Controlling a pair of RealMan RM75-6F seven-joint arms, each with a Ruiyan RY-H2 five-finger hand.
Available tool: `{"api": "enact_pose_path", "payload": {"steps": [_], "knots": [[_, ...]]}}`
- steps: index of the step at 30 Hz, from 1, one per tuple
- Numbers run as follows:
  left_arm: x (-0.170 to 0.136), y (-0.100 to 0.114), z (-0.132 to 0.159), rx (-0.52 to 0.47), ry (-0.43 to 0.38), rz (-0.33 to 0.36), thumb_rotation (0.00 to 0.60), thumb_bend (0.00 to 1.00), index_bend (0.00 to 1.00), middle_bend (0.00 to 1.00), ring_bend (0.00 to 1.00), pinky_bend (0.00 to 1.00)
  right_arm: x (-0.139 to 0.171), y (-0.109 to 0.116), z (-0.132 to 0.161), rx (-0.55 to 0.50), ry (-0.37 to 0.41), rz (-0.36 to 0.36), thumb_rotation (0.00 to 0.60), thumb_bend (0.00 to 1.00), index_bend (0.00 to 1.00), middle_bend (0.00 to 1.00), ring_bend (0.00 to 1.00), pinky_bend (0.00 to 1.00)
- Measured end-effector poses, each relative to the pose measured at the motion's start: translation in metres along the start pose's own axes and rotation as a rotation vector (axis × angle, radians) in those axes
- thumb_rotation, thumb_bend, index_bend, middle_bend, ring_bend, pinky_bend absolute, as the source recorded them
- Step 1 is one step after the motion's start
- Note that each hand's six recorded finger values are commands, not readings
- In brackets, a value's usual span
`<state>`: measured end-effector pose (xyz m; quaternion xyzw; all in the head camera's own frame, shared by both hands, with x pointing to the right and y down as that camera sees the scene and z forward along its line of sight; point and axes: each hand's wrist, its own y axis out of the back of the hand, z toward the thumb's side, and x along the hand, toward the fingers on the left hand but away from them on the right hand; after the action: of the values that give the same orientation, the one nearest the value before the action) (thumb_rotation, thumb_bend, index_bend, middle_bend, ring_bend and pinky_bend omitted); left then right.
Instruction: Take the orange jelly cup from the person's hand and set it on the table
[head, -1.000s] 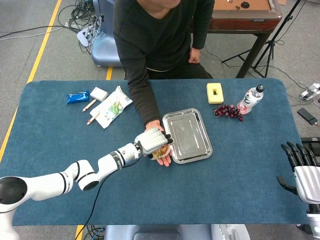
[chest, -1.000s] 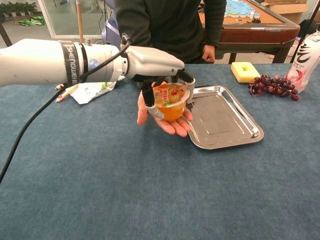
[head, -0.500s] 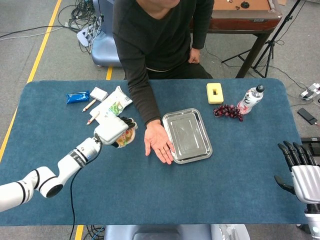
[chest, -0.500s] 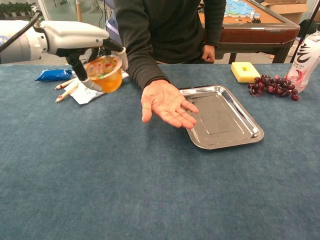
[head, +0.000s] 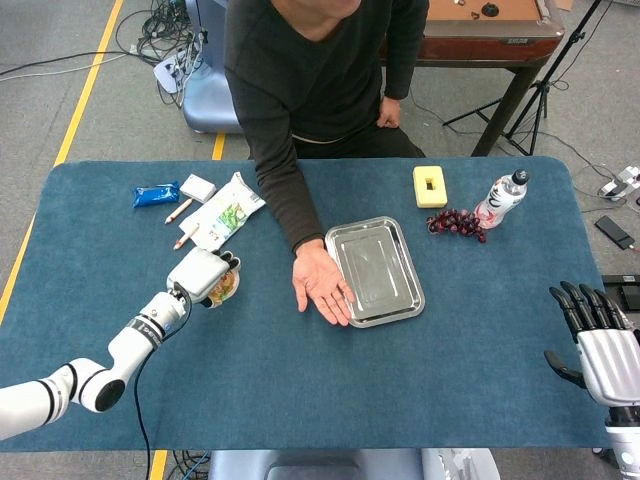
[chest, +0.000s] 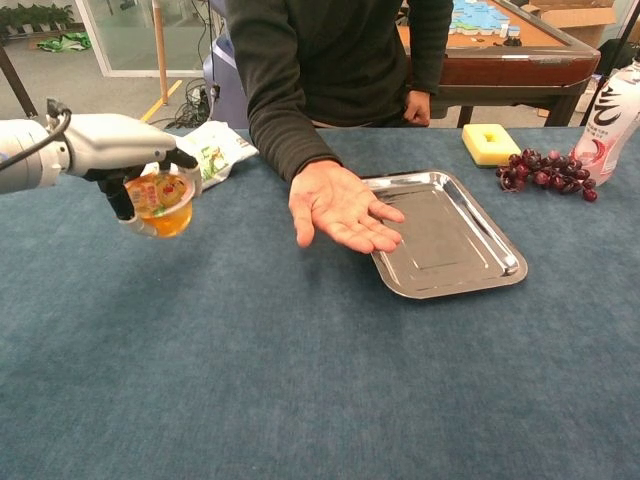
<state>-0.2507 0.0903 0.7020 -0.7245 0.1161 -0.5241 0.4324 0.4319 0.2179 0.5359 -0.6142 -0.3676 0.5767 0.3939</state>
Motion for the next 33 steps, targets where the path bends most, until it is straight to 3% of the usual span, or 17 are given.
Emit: {"api": "enact_pose_path", "payload": {"steps": [3,5,8,12,16,23,33], "knots": [[0.003,-0.015,0.002,0.009,0.020,-0.024,0.600,0.20,0.42,0.32,0.42,0.72,0.001,0.000,0.000,0.001,-0.002,0.000,0.600,0.19,0.09,0.07,0.01,0.09],[0.004,-0.022,0.001,0.013,0.032,-0.033,0.600,0.20,0.34,0.29,0.37,0.67,0.001,0.001,0.000,0.002,-0.003,0.000,0.600,0.19,0.09,0.07,0.01,0.09],[0.003,-0.030,-0.002,0.007,0.053,-0.053,0.600,0.20,0.15,0.16,0.24,0.57,0.001,0.002,0.000,0.004,-0.004,-0.003,0.600,0.19,0.09,0.07,0.01,0.09],[-0.001,-0.034,-0.004,-0.023,0.069,-0.077,0.600,0.20,0.01,0.04,0.10,0.39,0.001,0.003,0.000,0.001,-0.005,-0.008,0.600,0.19,0.09,0.07,0.01,0.09],[-0.012,-0.032,-0.012,-0.080,0.099,-0.068,0.600,0.20,0.00,0.00,0.00,0.24,0.002,0.003,-0.002,-0.002,-0.009,-0.011,0.600,0.19,0.09,0.08,0.01,0.09],[-0.047,-0.020,-0.041,-0.175,0.188,0.005,0.600,0.20,0.00,0.00,0.00,0.23,0.001,0.000,-0.005,-0.004,-0.011,0.006,0.600,0.19,0.09,0.07,0.01,0.09],[-0.134,-0.016,-0.098,-0.274,0.418,0.179,0.600,0.20,0.00,0.00,0.00,0.23,-0.004,-0.008,-0.003,-0.020,-0.001,0.038,0.600,0.19,0.09,0.07,0.00,0.09]]}}
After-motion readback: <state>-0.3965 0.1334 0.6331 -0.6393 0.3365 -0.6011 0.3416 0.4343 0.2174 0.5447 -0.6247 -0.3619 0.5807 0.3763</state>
